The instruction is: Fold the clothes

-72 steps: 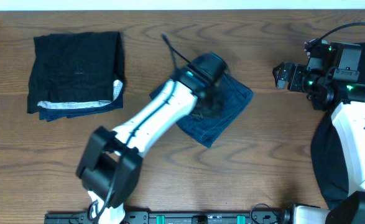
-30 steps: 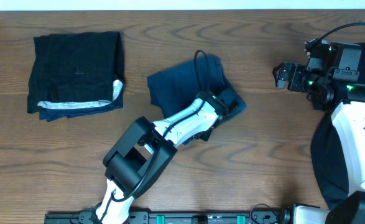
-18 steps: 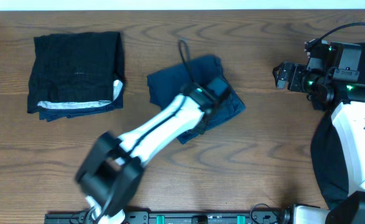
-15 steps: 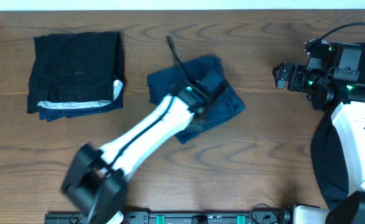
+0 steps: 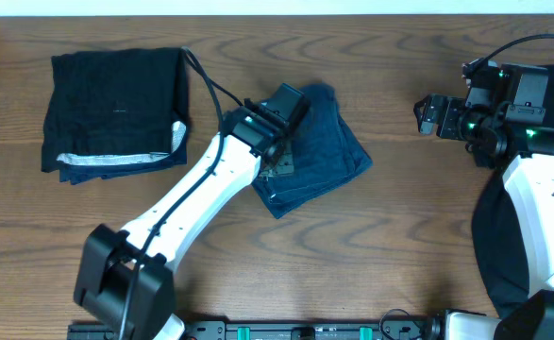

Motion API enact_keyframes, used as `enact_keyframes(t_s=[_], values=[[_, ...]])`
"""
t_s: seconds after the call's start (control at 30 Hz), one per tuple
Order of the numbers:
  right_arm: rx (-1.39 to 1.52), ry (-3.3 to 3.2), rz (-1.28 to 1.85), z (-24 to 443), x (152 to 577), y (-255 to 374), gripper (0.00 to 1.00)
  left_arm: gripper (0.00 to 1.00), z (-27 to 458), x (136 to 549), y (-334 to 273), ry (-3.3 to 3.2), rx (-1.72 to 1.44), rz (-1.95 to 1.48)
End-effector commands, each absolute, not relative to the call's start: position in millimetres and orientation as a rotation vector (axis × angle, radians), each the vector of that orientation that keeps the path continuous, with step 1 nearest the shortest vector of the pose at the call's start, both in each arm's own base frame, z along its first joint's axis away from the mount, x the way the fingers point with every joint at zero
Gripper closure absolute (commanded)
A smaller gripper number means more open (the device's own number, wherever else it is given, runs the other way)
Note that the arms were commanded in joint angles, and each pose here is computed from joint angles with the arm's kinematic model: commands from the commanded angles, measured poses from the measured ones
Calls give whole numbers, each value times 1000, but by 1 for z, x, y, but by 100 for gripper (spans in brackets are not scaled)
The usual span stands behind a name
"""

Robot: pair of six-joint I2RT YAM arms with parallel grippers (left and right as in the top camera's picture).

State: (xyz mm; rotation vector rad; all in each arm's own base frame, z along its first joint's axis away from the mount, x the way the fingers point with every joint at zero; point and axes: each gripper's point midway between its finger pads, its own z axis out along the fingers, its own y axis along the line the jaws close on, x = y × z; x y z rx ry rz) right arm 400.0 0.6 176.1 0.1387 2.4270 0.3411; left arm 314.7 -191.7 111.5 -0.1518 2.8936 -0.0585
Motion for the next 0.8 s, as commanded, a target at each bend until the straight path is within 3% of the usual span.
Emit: enact_keyframes(t_s=[0.0, 0.23, 0.77], values=[[153, 2431, 336, 174, 400, -3, 1, 43, 85, 305, -201, 2978, -205, -113], [153, 2431, 336, 174, 400, -3, 1, 39, 47, 297, -203, 3042, -429, -85], [153, 2431, 336, 174, 400, -3, 1, 37, -18, 269, -186, 3243, -337, 177]])
